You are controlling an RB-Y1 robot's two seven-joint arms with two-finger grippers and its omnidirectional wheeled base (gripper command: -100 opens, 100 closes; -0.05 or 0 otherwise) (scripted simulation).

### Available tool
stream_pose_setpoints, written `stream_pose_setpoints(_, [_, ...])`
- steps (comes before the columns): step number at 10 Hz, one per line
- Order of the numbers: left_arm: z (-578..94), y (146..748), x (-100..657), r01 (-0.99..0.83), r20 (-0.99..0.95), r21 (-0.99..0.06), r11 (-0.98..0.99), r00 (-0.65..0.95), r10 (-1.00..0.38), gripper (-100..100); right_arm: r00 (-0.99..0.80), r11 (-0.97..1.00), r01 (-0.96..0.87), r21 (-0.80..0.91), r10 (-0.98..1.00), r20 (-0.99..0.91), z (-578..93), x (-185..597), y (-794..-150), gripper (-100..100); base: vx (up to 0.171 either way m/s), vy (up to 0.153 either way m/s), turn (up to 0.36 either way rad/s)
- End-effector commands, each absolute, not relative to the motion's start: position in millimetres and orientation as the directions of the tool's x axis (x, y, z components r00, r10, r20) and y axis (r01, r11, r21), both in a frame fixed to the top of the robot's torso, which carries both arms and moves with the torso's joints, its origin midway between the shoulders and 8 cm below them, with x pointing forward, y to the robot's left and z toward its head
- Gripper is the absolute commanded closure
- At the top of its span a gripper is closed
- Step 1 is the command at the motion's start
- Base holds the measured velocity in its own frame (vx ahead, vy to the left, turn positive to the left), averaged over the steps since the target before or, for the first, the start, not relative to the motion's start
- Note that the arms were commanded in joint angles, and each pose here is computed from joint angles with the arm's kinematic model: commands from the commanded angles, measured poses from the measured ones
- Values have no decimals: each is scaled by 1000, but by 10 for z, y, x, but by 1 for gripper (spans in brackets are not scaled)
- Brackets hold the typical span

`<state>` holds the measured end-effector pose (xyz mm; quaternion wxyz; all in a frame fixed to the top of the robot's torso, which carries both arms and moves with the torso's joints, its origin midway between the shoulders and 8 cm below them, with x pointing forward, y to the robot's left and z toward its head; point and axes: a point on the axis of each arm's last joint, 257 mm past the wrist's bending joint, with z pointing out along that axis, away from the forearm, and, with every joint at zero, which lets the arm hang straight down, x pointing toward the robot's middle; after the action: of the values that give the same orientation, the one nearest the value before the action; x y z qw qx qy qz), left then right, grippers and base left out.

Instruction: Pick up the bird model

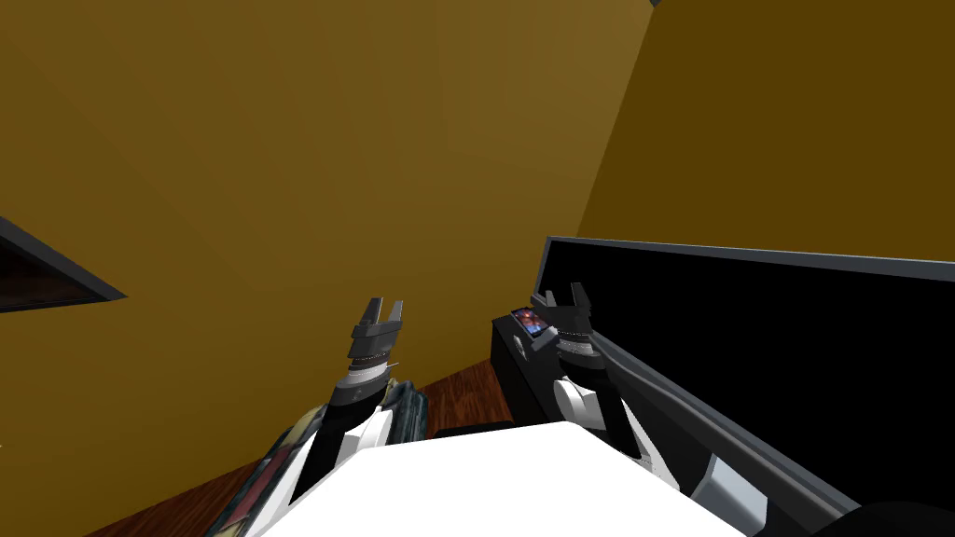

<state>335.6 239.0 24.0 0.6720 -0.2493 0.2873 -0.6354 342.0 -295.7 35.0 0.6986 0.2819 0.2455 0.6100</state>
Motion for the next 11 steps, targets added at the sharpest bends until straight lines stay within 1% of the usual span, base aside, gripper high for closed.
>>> stream_pose_setpoints(1, [240, 2390, 3356, 711, -69, -700, 68, 27, -997, 0, 113, 104, -673, 733, 993, -38, 138, 3537, -2859, -100, -32, 36, -42])
stream_pose_setpoints(4, [240, 2390, 3356, 711, -69, -700, 68, 27, -997, 0, 69, 126, -589, 798, 992, -105, -284, 3703, -2700, -100, -32, 31, -43])
stream_pose_setpoints(8, [240, 2390, 3356, 711, -69, -700, 68, 27, -997, 0, -47, 193, -417, 888, 971, -233, -1161, 3846, -2395, -100, -14, 1, -10])
stream_pose_setpoints(9, [240, 2390, 3356, 711, -69, -700, 68, 27, -997, 0, -48, 193, -417, 888, 971, -234, -1161, 3845, -2395, -100, 0, 0, 0])
stream_pose_setpoints(10, [240, 2390, 3356, 711, -69, -700, 68, 27, -997, 0, -89, 218, -370, 903, 959, -268, -1408, 3840, -2311, -100, 0, 6, 23])
stream_pose_setpoints(11, [240, 2390, 3356, 711, -69, -700, 68, 27, -997, 0, -89, 219, -366, 905, 959, -268, -1430, 3842, -2316, -100, 1, 5, 12])
